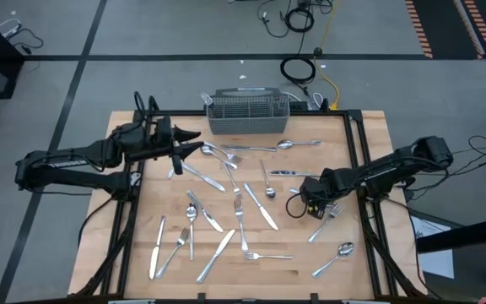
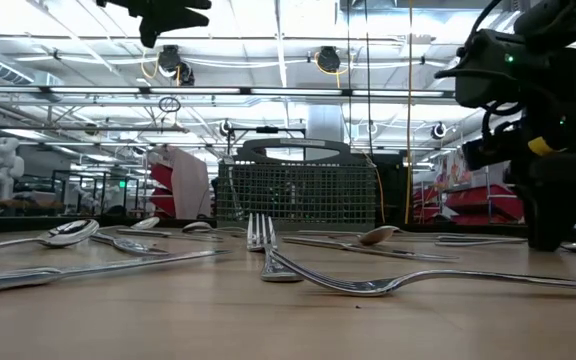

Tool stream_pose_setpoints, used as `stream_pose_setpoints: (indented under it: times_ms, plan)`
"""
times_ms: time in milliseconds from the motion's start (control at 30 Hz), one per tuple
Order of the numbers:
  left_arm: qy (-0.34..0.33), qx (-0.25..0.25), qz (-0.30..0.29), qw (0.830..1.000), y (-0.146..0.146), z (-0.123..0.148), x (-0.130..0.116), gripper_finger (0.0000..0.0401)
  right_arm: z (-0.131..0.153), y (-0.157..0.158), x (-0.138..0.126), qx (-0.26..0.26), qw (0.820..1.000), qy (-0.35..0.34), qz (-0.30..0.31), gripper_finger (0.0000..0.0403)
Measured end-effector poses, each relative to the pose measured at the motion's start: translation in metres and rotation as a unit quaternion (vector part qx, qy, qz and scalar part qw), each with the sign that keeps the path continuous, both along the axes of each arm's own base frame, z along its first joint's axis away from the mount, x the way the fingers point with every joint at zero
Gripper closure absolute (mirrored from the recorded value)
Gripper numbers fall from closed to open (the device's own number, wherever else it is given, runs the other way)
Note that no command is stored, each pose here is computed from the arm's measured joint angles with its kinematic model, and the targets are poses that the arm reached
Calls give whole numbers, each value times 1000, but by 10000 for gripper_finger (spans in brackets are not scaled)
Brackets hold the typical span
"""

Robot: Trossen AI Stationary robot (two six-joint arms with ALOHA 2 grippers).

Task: Sort silverware
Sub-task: Put the silver spoon into the silverware organizer

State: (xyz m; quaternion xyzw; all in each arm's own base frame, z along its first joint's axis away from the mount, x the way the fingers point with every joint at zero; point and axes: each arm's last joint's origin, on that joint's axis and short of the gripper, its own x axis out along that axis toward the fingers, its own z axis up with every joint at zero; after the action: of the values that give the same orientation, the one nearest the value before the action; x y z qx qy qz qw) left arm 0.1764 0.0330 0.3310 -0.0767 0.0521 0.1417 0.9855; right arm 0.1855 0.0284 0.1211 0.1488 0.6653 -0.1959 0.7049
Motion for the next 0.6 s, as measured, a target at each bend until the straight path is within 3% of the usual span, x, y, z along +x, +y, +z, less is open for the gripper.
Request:
stream_pose_setpoints:
  times_ms: [167, 367, 600]
  plan:
    - [17, -3, 0, 1000, 0, -3, 0, 244, 2, 0, -1, 8, 999, -10, -33, 377]
    - [18, -2, 0, 1000, 0, -3, 0, 244, 16, 1, -1, 4, 996, -35, -77, 398]
    - [21, 0, 0, 1000, 0, -4, -1, 244, 73, 0, 21, -69, 995, -54, -48, 401]
